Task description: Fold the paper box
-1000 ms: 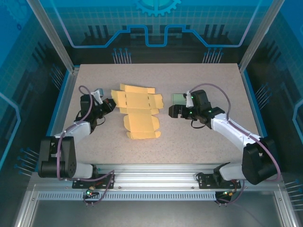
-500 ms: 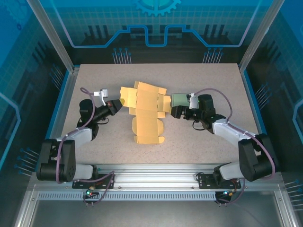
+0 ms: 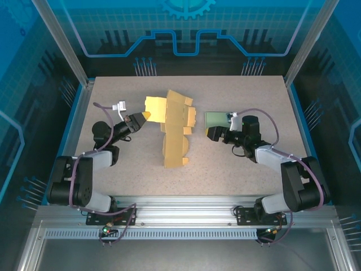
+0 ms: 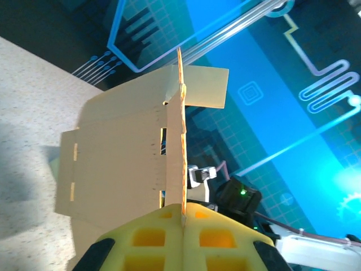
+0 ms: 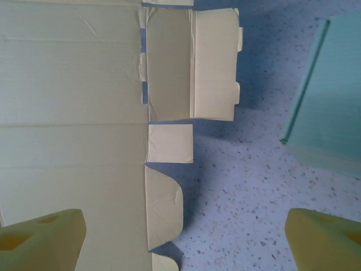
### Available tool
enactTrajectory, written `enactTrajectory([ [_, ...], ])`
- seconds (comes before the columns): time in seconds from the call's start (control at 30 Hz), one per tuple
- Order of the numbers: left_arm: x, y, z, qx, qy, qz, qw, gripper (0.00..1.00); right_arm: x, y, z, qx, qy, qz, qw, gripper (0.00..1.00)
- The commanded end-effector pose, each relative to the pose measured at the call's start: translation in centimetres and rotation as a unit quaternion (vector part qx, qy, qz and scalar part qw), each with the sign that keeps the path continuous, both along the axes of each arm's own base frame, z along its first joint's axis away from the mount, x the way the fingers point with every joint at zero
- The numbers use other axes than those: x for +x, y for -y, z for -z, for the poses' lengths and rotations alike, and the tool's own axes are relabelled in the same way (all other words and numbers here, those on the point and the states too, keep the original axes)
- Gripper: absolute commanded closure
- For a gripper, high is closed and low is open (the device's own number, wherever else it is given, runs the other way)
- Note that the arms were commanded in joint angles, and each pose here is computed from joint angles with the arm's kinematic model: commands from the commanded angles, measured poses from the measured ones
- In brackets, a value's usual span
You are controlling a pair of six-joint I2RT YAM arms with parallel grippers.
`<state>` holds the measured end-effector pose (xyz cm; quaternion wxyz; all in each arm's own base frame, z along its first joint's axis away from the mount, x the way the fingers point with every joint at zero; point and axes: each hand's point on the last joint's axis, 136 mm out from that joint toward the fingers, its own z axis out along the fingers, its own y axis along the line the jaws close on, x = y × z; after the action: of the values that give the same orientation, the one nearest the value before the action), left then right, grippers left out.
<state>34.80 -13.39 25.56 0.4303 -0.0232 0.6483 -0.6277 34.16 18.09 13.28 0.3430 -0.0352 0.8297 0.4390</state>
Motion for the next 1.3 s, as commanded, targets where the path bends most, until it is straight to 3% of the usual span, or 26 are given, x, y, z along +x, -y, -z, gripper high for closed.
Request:
enactTrajectory([
  [0.0, -1.6, 0.4, -5.1, -0.023, 0.059, 0.025, 0.998, 1.0, 0.6, -0.8, -2.3, 0.032, 0.036, -0.034, 0.998, 0.08],
  [0.4, -5.4, 0.6, -11.3, -0.054, 0.092, 0.046, 0.993, 1.0, 4.1, -4.1, -5.5, 0.096, 0.059, -0.111, 0.987, 0.1],
  [0.8, -6.8, 0.7, -12.0, -0.054, 0.094, 0.045, 0.993, 1.0, 3.7, -8.2, -9.5, 0.108, 0.128, -0.189, 0.968, 0.18],
  [1.13, -7.0, 0.8, -12.5, -0.064, 0.099, 0.052, 0.992, 1.0, 3.9, -8.1, -9.6, 0.094, 0.133, -0.182, 0.97, 0.43],
  [1.2, -7.0, 0.8, -12.6, -0.065, 0.099, 0.053, 0.992, 1.0, 4.0, -8.1, -9.6, 0.096, 0.133, -0.181, 0.97, 0.5],
  [1.27, -7.0, 0.8, -12.5, -0.065, 0.098, 0.054, 0.992, 1.0, 4.0, -8.1, -9.8, 0.098, 0.138, -0.181, 0.969, 0.64],
])
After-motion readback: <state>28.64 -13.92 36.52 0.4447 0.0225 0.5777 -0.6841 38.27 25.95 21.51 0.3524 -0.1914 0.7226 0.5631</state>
